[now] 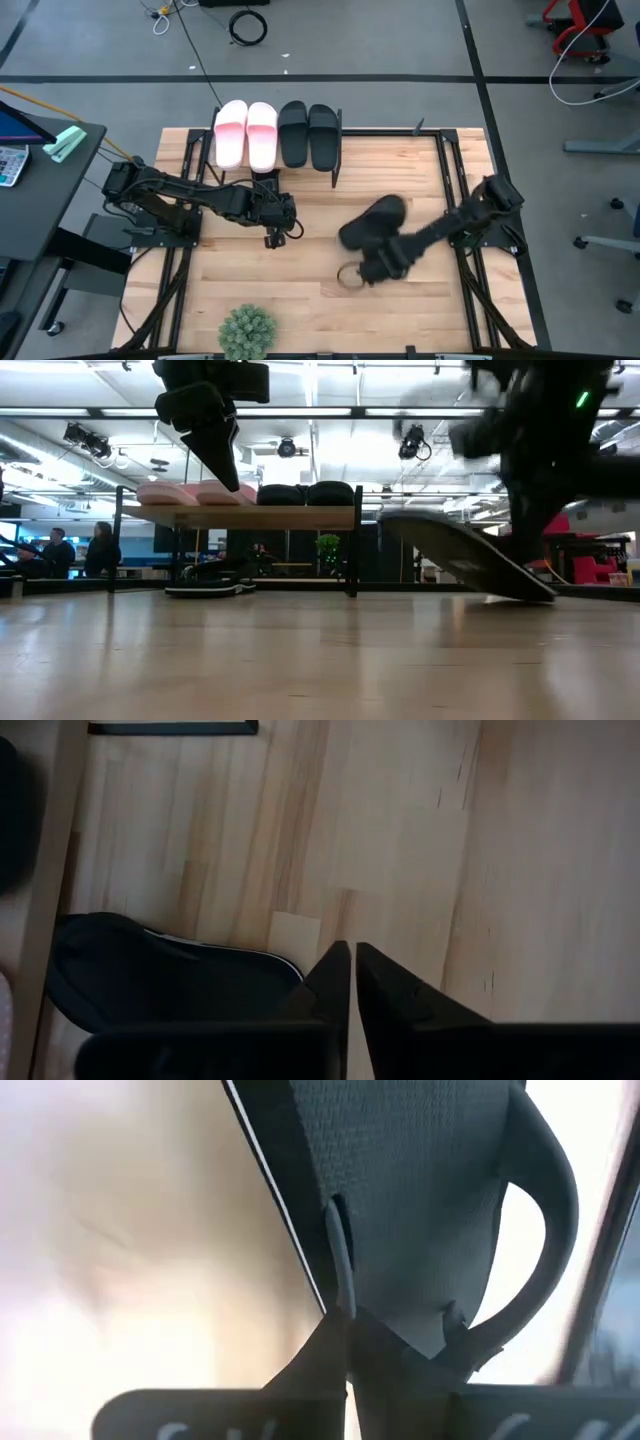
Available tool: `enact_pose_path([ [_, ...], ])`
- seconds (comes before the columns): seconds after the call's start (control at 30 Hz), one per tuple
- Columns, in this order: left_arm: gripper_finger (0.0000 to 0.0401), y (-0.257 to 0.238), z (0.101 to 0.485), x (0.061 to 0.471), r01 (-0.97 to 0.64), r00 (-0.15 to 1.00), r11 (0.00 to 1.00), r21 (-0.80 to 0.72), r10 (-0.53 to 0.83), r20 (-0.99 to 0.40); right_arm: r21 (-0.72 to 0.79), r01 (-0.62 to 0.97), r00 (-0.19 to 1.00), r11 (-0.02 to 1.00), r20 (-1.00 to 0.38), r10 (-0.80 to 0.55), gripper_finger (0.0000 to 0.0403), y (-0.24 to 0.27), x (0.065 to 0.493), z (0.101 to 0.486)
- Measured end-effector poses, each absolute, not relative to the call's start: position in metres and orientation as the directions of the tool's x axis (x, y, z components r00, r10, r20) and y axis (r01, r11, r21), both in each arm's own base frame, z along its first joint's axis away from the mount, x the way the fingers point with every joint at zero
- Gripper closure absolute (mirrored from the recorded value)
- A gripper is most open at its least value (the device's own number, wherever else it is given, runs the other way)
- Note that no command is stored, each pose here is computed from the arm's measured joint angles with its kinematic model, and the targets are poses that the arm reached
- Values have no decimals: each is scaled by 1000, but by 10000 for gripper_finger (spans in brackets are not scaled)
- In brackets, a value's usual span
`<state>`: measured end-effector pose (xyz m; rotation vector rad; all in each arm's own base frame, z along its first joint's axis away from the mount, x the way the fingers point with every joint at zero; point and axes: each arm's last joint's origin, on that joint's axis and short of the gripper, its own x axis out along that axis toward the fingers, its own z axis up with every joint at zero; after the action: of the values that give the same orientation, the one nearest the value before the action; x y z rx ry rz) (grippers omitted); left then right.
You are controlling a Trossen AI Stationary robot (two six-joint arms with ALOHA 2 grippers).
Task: Pick and place slides into the shelf
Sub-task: Put the black slipper under the shelf
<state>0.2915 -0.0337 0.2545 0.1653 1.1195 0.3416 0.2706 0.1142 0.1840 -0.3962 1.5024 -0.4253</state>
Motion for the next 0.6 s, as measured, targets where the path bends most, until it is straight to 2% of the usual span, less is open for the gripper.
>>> enact_pose_path([
  [0.13, 372, -34, 255, 291, -184, 390, 936, 300, 350, -852, -503, -72, 266, 862, -842, -469, 398, 157, 275, 198],
  [0.23, 380, -34, 255, 291, -185, 390, 936, 300, 350, -852, -529, -179, 365, 829, -819, -443, 399, 180, 268, 202],
  [0.4, 393, -34, 254, 291, -185, 389, 936, 300, 350, -852, -508, -241, 363, 827, -838, -409, 391, 198, 250, 195],
  [0.6, 388, -34, 254, 291, -185, 389, 936, 300, 350, -852, -330, -82, 250, 940, -920, -301, 366, 203, 241, 189],
])
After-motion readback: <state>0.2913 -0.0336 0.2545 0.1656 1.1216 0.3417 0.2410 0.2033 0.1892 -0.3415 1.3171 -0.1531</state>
